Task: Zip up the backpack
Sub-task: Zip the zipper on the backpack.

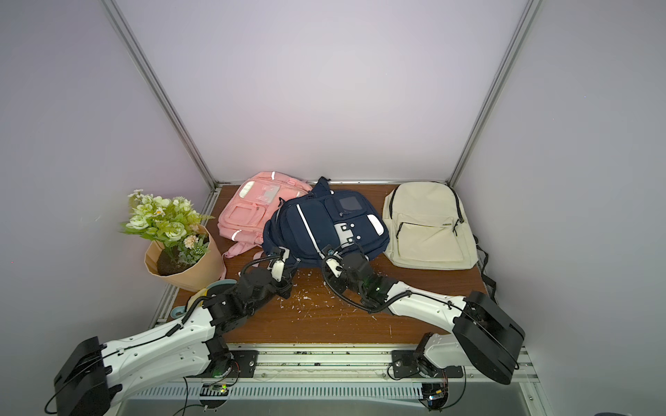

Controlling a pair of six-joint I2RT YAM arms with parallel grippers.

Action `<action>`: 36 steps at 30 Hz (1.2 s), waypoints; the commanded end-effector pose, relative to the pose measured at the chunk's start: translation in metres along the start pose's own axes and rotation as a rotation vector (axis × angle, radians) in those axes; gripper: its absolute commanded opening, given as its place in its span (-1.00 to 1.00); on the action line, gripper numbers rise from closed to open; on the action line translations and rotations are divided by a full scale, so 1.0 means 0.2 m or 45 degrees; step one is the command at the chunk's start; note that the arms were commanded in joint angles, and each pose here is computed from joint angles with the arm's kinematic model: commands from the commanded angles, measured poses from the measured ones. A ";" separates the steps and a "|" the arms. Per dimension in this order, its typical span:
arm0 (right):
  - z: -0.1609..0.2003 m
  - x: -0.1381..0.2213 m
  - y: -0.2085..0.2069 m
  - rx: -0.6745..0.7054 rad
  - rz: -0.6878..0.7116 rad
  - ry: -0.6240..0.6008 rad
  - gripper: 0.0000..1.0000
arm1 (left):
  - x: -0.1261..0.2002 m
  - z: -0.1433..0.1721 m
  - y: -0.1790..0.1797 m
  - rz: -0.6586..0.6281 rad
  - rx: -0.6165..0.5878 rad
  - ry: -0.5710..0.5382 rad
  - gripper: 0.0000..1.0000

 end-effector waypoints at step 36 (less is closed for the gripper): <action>0.07 0.07 -0.04 -0.057 0.265 0.082 -1.00 | 0.04 -0.20 0.18 -0.625 0.133 -0.120 -1.00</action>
Point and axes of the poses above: each gripper's point midway between its finger pads, its own x axis back along the fingers, its own y axis along the line the jaws close on, z = x × y, the point moved 10 cm from there along x, back along the fingers, and after that the axes turned 7 degrees about x, right-handed, at the moved point
